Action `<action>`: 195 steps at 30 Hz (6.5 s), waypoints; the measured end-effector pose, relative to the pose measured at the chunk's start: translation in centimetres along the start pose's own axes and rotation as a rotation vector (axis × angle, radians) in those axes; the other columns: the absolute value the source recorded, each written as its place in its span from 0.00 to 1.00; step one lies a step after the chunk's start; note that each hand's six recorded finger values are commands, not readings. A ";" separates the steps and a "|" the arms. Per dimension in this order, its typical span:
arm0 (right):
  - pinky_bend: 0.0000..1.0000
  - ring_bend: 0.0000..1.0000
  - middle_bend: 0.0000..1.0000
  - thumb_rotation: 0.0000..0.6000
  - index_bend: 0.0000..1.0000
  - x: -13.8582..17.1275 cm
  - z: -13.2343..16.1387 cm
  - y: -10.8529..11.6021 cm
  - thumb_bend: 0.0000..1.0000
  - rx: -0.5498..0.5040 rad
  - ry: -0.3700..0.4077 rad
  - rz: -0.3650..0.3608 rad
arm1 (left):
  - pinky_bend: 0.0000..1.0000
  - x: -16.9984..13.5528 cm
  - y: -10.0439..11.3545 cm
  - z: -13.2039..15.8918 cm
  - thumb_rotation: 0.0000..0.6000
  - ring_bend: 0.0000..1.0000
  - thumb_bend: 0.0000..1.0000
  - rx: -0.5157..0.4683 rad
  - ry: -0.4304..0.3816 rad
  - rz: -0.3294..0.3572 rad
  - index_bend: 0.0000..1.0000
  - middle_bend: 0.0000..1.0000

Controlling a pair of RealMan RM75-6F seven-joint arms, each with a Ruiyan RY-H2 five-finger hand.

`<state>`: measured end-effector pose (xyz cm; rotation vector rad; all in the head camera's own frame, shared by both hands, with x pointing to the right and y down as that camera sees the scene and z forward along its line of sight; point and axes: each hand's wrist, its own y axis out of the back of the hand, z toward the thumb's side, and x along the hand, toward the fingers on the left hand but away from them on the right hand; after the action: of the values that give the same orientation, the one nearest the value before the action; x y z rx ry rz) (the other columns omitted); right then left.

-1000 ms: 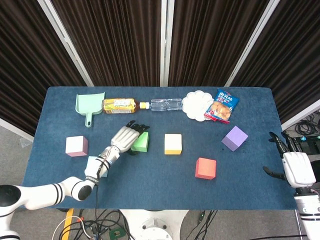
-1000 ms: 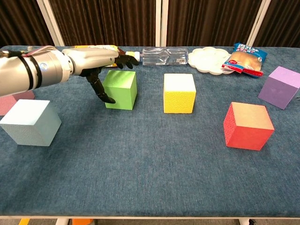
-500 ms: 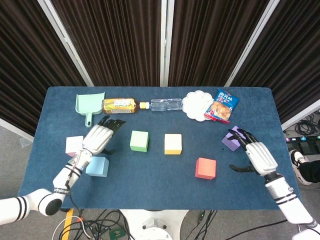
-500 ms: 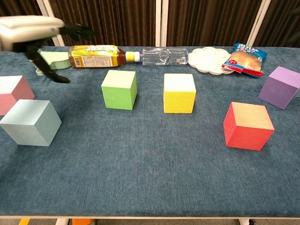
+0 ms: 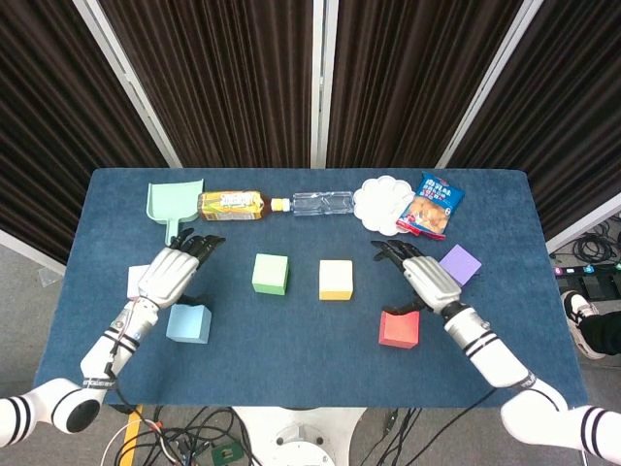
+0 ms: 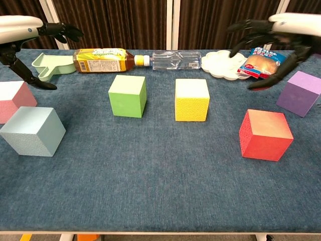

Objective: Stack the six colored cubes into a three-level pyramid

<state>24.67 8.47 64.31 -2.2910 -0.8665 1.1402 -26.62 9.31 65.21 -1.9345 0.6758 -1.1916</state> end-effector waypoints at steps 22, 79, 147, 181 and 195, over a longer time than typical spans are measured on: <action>0.05 0.00 0.22 1.00 0.00 -7.0 0.5 -5.6 0.04 -0.015 -0.055 0.015 | 0.05 0.0 -0.9 -0.4 1.00 0.11 0.13 -0.029 -0.004 -0.018 0.07 0.09; 0.00 0.00 0.03 1.00 0.00 -0.9 1.3 5.8 0.07 -0.017 -0.031 -0.199 | 0.05 7.5 -2.4 4.3 1.00 0.11 0.13 -0.023 -0.125 -0.146 0.12 0.10; 0.00 0.00 0.05 1.00 0.00 2.4 -4.1 6.7 0.08 -0.081 -0.095 -0.219 | 0.05 13.8 -5.9 10.9 1.00 0.27 0.14 -0.060 -0.148 -0.199 0.26 0.43; 0.00 0.00 0.05 1.00 0.00 2.8 -4.2 7.0 0.10 -0.087 -0.093 -0.233 | 0.05 12.2 -5.6 11.7 1.00 0.13 0.14 -0.072 -0.159 -0.192 0.09 0.14; 0.00 0.00 0.05 1.00 0.00 5.0 -4.1 8.1 0.10 -0.071 -0.070 -0.265 | 0.05 4.3 2.2 -0.9 1.00 0.13 0.14 -0.102 0.060 -0.008 0.13 0.15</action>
<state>33.09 5.76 58.90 -2.1219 -1.2147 1.0910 -25.75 4.57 65.86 -1.9930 0.7744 -1.2464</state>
